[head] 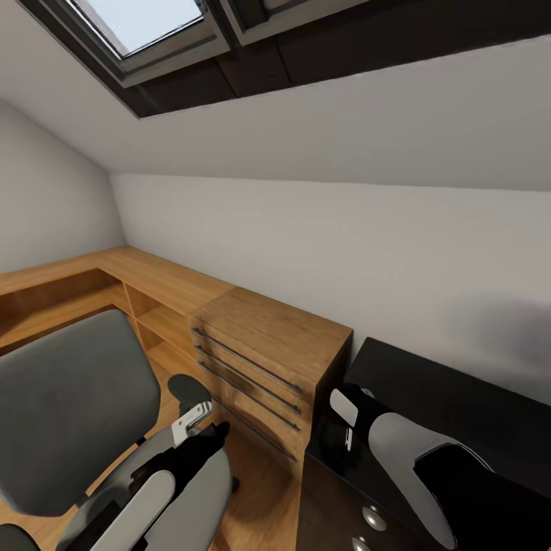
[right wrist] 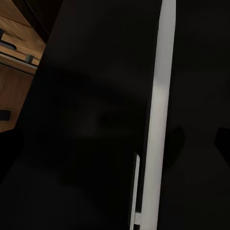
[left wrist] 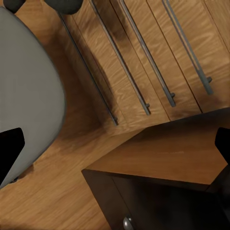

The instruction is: In the bedroom, organize the workspace by keeping the computer under the desk, ensuring the monitor is on the desk, placing the keyboard on the desk next to the monitor, placing the mouse on the desk next to the keyboard, moving the folder from the swivel chair onto the desk next to the mouse, stacking the notebook on top of the folder with the pen on top of the notebook, and positioning the swivel chair next to the desk.

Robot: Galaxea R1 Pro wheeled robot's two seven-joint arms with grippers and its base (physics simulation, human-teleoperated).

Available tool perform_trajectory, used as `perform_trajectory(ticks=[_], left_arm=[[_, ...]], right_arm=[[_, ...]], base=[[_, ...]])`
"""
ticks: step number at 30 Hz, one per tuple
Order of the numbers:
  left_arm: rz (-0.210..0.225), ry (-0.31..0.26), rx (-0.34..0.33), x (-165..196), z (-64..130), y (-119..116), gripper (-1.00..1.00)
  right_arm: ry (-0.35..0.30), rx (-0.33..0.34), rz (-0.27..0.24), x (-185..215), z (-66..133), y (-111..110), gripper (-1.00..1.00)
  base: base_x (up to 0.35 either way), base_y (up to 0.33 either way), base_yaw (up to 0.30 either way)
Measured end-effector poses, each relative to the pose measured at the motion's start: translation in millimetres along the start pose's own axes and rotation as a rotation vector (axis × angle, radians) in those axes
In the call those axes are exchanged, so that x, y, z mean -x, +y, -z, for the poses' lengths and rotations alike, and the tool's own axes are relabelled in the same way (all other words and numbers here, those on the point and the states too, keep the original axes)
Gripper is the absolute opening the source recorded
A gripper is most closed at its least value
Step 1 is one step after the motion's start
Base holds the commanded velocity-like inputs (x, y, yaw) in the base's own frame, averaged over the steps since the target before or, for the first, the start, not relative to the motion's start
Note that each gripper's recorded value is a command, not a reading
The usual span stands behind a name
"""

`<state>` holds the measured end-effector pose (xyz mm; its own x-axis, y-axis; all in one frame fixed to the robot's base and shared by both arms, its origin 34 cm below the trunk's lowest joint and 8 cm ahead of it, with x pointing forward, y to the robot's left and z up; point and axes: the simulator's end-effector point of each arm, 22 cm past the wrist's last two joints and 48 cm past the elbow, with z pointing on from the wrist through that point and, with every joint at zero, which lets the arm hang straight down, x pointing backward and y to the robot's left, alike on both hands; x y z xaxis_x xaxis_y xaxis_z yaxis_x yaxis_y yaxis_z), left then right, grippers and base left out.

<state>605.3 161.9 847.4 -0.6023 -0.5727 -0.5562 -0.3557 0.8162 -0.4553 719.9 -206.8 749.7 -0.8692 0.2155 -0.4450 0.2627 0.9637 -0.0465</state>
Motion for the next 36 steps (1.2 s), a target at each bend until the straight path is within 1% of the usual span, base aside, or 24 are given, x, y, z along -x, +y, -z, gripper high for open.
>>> perform_trajectory(ticks=[6,36], left_arm=[[0.0,0.0,0.0,-4.9,-6.3,3.8,1.0],[-0.001,0.0,-0.001,-5.1,-6.3,3.7,1.0]], right_arm=[[0.0,0.0,0.0,-4.0,-8.2,0.6,1.0],[-0.005,-0.006,0.003,-2.6,-8.4,-1.6,1.0]], base=[[0.0,0.0,0.0],[0.0,0.0,0.0]])
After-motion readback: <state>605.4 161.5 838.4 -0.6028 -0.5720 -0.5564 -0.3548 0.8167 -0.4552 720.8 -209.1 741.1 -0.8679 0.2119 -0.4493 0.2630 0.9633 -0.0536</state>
